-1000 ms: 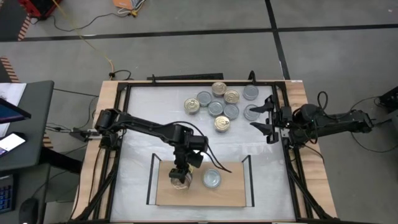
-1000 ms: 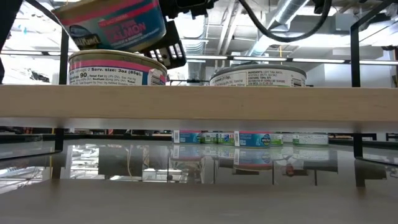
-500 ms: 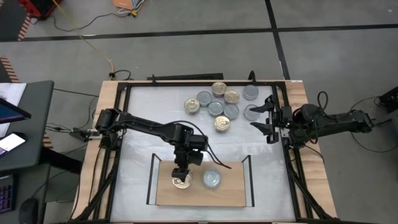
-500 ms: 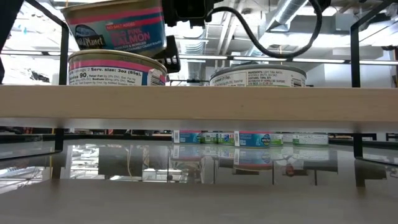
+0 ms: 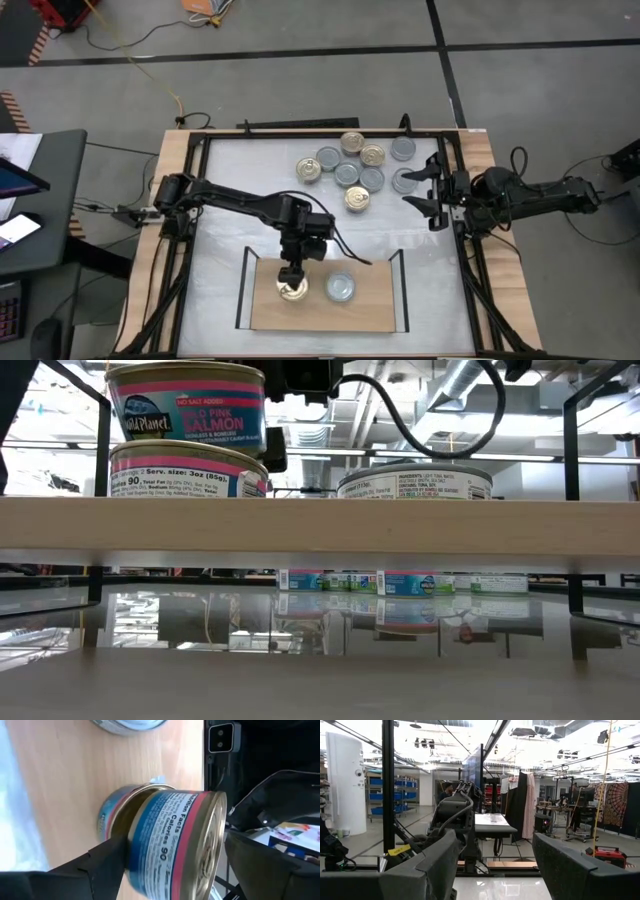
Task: Stack canned seafood by type on shelf
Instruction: Stack the blue tuna can on top of the blue tuna can on the shelf
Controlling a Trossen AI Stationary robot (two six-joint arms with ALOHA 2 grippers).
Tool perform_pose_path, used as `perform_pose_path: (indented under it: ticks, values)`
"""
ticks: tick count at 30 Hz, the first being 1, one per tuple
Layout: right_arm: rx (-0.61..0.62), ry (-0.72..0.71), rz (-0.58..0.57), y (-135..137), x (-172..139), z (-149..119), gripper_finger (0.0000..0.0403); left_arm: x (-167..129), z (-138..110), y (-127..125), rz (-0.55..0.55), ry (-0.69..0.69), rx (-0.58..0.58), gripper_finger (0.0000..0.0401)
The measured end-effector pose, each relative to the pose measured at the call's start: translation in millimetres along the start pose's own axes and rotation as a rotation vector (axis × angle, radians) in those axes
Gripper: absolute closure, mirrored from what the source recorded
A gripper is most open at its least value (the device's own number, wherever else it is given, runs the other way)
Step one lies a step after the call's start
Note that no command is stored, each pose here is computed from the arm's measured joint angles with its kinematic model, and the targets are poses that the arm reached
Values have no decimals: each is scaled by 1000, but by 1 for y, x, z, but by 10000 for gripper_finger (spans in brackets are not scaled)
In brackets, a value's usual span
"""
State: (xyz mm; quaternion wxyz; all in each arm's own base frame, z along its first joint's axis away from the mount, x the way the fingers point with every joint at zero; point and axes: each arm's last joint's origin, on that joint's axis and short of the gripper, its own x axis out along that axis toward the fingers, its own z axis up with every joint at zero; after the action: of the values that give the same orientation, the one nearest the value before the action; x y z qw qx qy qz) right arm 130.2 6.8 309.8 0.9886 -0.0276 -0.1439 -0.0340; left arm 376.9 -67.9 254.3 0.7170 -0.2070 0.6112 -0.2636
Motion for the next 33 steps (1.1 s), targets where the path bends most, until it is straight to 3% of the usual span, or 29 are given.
perform_pose_path:
  ticks: [21,33]
  values:
    - [-1,-1,0,0,0,0,121,-9,1,5,119,-4,84,81]
    - [0,2,0,0,0,0,121,-46,-1,38,338,-55,118,81]
